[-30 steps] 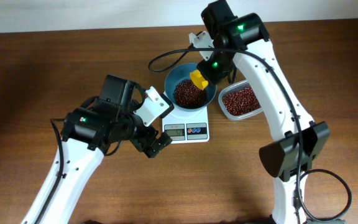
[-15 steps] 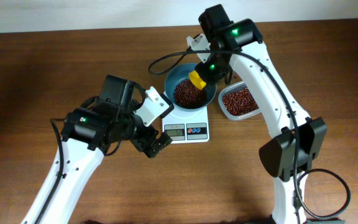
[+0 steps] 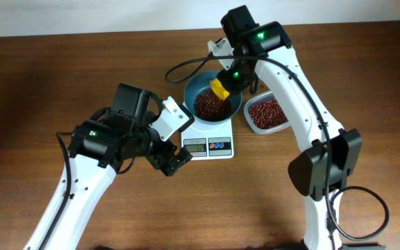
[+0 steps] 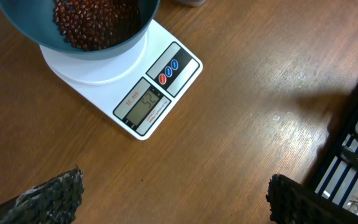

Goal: Scoop item into bowl and weigh 50g on scale
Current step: 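Lower and tilt the scoop into the bowl with the right gripper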

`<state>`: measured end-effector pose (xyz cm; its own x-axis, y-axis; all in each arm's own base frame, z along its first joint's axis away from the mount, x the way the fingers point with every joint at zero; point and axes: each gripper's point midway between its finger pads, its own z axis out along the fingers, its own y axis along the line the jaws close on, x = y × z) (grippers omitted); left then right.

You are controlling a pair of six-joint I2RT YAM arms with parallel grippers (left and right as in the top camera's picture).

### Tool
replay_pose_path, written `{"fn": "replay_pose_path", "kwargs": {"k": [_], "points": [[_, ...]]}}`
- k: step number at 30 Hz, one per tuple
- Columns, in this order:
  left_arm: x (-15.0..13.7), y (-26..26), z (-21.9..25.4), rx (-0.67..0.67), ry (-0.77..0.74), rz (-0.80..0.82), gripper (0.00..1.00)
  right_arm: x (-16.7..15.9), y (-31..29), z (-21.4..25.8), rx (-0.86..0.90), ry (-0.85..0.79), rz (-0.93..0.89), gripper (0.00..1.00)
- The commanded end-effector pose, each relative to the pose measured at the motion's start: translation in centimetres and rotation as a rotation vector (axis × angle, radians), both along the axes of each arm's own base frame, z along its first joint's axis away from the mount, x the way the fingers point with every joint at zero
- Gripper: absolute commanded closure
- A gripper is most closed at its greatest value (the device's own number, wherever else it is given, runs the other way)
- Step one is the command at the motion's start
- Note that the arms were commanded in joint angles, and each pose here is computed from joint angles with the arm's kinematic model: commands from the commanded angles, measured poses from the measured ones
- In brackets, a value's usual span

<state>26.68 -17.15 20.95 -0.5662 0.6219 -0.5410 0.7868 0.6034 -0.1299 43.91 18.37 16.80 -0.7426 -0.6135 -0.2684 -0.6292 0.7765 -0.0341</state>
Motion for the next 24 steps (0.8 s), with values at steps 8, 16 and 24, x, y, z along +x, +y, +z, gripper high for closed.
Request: {"fn": "replay_pose_path", "kwargs": {"k": [8, 16, 24], "points": [[0.0, -0.3, 0.6, -0.018, -0.005, 0.0, 0.01, -0.2, 0.2, -1.3, -0.02, 0.032, 0.015, 0.96], [0.0, -0.3, 0.6, -0.018, -0.004, 0.0, 0.01, -1.5, 0.9, -1.4, 0.007, 0.079, 0.033, 0.96], [0.0, -0.3, 0.6, -0.018, -0.005, 0.0, 0.01, -1.6, 1.6, 0.3, 0.059, 0.054, 0.044, 0.96]]}}
